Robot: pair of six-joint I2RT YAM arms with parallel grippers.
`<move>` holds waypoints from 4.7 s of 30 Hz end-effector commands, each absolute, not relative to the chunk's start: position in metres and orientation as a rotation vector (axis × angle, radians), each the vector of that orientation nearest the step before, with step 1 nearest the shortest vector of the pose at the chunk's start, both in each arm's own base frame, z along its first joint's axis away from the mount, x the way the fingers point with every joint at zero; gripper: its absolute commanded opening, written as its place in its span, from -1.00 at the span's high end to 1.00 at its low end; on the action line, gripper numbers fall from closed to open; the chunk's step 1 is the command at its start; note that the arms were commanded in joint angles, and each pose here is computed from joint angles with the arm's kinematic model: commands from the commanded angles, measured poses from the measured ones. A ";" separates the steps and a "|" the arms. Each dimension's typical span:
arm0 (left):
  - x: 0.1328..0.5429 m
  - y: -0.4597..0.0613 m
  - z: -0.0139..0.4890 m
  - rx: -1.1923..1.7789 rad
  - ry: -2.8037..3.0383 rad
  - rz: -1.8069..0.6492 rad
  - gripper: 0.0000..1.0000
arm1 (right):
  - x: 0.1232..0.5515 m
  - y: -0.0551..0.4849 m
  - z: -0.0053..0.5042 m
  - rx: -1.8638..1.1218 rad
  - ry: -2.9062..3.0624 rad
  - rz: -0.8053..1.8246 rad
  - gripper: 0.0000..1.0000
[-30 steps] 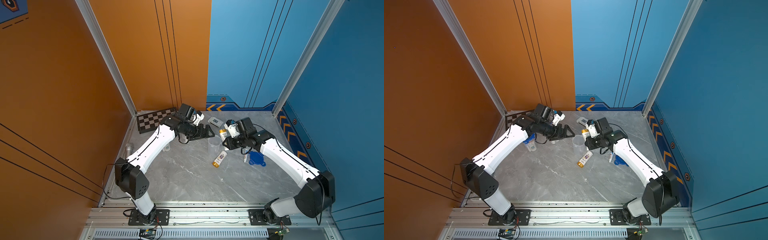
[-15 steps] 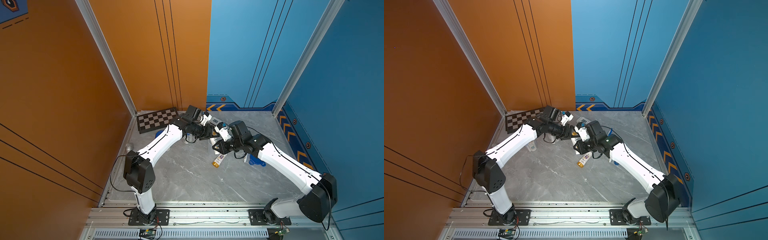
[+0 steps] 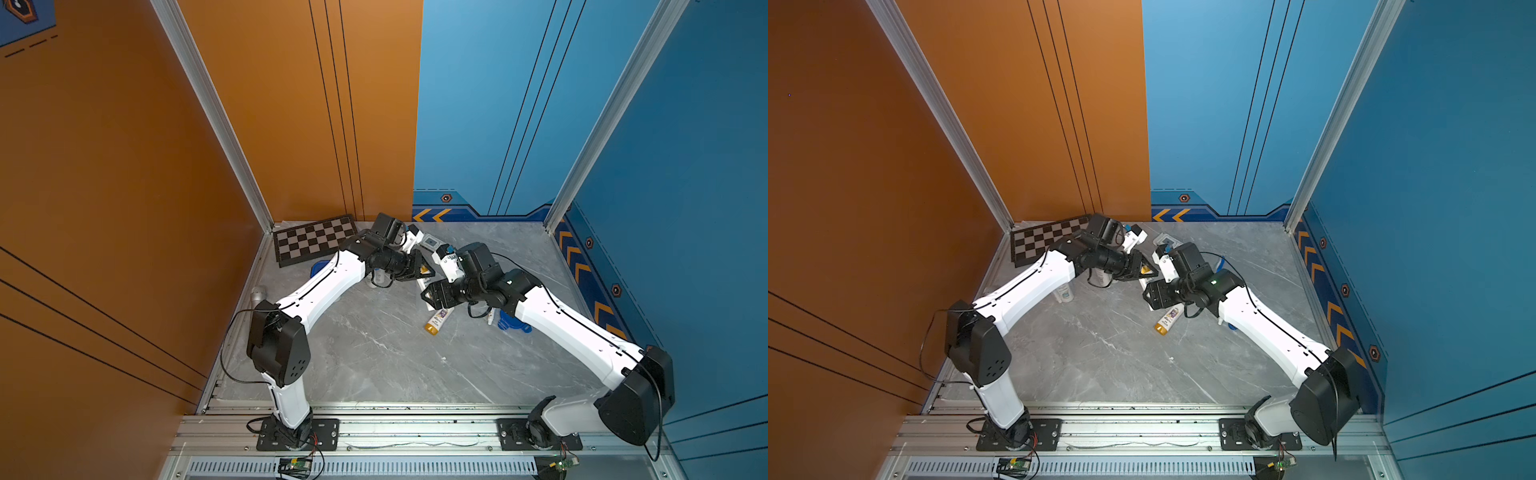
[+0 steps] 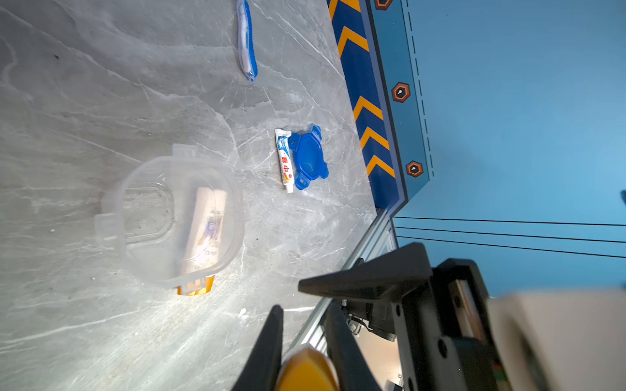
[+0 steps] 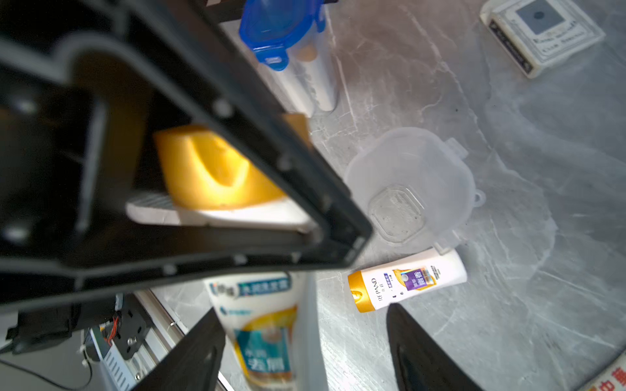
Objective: Pack away toiletry kits
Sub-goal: Place the toiletry item into the container, then move the toiletry item to the center of the board, then pick up the toiletry item from the center of the board.
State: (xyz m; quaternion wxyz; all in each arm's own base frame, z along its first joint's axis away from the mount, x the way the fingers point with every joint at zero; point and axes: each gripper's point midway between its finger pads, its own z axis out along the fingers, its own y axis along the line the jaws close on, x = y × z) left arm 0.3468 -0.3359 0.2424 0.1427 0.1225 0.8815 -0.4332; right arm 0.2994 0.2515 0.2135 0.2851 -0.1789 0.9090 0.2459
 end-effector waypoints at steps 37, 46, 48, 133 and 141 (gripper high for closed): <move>0.424 -0.361 0.222 0.516 2.222 -0.504 1.00 | 0.323 0.204 0.047 0.432 2.774 0.536 -0.62; 0.416 -0.362 0.199 0.573 2.247 -0.427 1.00 | 0.332 0.192 0.030 0.480 2.774 0.451 -0.60; 0.413 -0.362 0.195 0.582 2.254 -0.425 0.94 | 0.333 0.190 0.028 0.487 2.772 0.433 -0.58; 0.329 -0.196 0.218 0.035 2.480 -0.617 -0.65 | 0.222 0.236 0.026 -0.711 2.907 0.042 -0.63; 0.325 -0.189 0.212 0.006 2.498 -0.639 -0.66 | 0.206 0.236 0.018 -0.872 2.886 -0.085 -0.08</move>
